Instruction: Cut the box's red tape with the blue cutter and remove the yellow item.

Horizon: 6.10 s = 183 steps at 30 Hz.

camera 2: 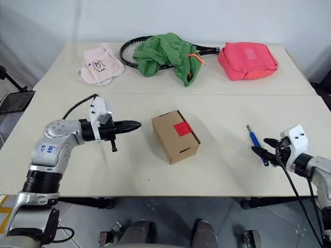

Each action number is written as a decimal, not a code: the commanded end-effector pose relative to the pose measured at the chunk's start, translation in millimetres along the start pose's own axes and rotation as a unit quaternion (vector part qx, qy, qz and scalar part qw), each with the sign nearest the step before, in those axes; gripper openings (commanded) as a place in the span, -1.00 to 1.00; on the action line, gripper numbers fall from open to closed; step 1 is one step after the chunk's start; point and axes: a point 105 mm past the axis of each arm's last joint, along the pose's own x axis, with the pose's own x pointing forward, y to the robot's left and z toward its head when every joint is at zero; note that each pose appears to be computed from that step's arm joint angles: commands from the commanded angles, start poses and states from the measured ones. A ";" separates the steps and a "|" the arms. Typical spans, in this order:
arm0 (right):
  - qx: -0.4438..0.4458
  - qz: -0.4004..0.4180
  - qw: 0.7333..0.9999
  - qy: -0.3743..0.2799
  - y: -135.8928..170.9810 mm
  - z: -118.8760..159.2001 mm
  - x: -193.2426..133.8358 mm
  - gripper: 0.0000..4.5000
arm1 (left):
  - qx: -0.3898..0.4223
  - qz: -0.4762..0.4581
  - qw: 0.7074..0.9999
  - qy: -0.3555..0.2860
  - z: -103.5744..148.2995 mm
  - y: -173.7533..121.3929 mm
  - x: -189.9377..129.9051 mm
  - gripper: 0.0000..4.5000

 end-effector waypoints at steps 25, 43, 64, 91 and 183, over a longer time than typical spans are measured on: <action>-0.152 0.230 0.958 -0.081 119.2 58.6 120.8 -0.99 | -0.070 0.042 0.996 0.025 -38.9 -18.6 37.7 -1.00; -0.127 0.328 0.935 -0.037 191.3 41.0 97.6 -0.99 | -0.104 0.000 0.993 0.059 -50.3 -43.1 37.5 -1.00; 0.096 0.234 0.961 0.107 136.3 79.9 44.6 0.03 | -0.018 -0.118 0.993 -0.018 24.5 -30.8 1.2 -1.00; 0.201 0.195 0.937 0.210 162.6 90.4 113.9 0.98 | 0.060 -0.101 0.993 0.012 4.6 -21.8 66.4 -1.00; 0.355 0.312 0.845 0.250 174.7 56.4 131.4 -0.99 | 0.064 -0.119 0.990 0.044 -8.3 -36.7 75.1 -1.00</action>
